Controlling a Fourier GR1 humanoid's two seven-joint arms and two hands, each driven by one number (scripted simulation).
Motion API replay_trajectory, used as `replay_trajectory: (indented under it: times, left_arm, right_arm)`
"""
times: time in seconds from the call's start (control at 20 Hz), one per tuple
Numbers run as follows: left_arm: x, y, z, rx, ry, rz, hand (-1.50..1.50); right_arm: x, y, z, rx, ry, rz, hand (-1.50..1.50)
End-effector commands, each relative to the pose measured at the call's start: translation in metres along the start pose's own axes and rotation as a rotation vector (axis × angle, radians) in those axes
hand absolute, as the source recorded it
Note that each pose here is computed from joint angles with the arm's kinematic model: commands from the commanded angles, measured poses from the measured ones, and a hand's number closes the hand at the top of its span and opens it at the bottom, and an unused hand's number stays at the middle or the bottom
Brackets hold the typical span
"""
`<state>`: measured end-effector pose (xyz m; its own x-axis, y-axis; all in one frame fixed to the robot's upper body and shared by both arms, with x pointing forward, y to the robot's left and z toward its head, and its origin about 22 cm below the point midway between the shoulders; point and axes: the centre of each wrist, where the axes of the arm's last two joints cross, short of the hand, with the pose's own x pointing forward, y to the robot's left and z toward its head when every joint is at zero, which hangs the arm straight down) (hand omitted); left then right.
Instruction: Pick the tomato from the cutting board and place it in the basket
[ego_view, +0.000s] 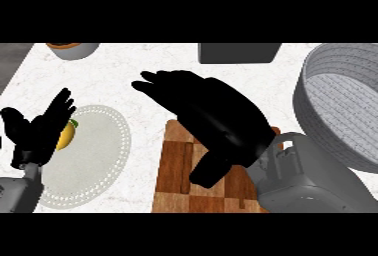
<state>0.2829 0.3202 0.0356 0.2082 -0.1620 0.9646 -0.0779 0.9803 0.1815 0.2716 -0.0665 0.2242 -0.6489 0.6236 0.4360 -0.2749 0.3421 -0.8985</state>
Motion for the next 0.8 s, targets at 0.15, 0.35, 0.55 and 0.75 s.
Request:
replay_trajectory:
  times: [0.15,0.35,0.55,0.75]
  left_arm:
    - [0.000,-0.002,0.004,-0.014,0.008,0.005,0.00]
    - [0.018,-0.001,0.001,-0.009,-0.016,-0.002,0.00]
    - [-0.002,0.009,-0.005,0.002,-0.016,-0.007,0.00]
    - [0.007,-0.003,-0.007,-0.008,-0.020,0.016,0.00]
  right_arm:
    - [0.004,-0.059,-0.001,0.240,0.172,0.116,-1.50]
    - [0.003,-0.083,0.008,0.350,0.164,0.083,-1.50]
    - [-0.040,-0.096,0.038,0.374,0.139,-0.028,-1.50]
    - [-0.044,-0.100,0.069,0.353,0.116,-0.099,-1.50]
